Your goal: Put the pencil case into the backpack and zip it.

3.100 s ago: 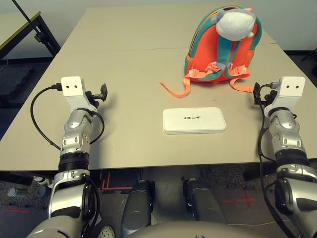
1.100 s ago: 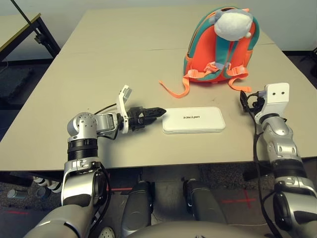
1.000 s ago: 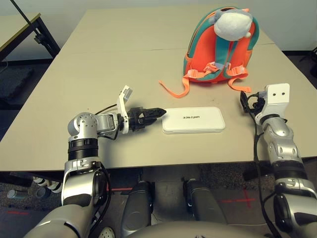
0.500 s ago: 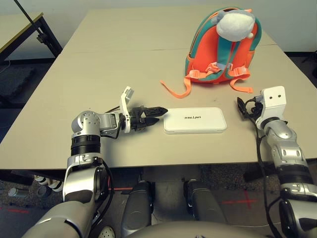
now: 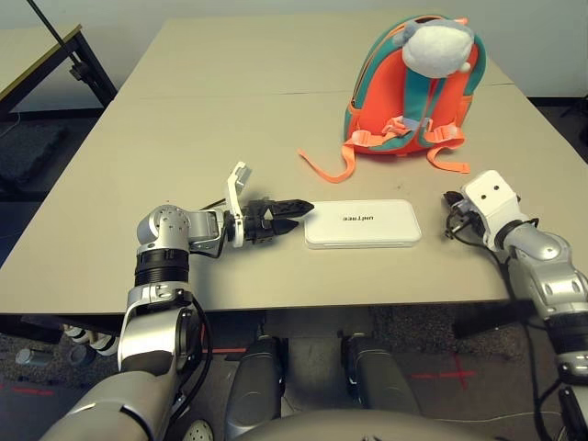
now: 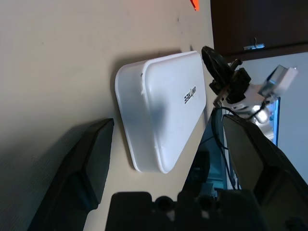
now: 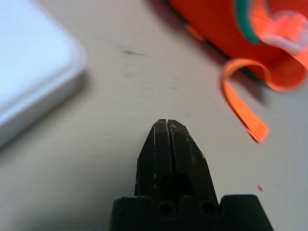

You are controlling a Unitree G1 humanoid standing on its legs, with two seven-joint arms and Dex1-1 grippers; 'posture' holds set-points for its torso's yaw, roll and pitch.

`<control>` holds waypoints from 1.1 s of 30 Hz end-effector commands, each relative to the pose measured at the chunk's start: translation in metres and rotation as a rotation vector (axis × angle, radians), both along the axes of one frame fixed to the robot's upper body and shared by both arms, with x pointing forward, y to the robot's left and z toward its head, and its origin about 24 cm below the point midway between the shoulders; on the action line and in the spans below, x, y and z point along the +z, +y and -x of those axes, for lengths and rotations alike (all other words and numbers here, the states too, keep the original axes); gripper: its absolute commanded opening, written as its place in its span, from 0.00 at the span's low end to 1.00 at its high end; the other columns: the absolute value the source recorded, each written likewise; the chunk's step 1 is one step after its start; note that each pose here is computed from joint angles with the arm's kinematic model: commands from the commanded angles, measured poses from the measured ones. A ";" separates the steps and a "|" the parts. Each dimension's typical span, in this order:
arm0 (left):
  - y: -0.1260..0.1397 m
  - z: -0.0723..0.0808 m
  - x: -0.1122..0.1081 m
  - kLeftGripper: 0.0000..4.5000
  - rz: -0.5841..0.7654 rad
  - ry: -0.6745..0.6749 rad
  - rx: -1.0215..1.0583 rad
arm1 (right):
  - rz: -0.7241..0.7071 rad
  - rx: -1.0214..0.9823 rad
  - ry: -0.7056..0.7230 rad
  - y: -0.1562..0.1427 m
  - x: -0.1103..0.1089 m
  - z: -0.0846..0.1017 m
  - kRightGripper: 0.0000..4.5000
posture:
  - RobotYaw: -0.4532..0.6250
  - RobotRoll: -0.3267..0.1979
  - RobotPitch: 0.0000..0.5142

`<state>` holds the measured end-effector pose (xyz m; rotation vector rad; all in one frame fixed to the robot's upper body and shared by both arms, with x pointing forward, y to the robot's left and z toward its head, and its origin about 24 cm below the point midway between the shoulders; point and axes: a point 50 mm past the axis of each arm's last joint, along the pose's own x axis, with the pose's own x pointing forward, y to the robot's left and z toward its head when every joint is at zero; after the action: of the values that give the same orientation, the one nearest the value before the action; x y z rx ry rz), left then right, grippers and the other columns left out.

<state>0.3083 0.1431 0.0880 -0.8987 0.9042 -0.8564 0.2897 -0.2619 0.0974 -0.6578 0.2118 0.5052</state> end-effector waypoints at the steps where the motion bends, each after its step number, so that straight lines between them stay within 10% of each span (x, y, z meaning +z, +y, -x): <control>1: -0.006 0.008 -0.017 1.00 -0.039 0.090 -0.040 | 0.020 0.082 0.065 0.009 -0.001 0.005 0.01 | 0.32 0.62 0.21; 33: -0.011 0.012 -0.022 1.00 -0.062 0.082 -0.064 | 0.009 0.353 0.170 0.066 0.001 0.011 0.01 | 0.32 0.62 0.22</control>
<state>0.3062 0.1372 0.0848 -0.8766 0.9199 -0.8799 0.2786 -0.2046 0.0963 -0.6518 0.2895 0.8688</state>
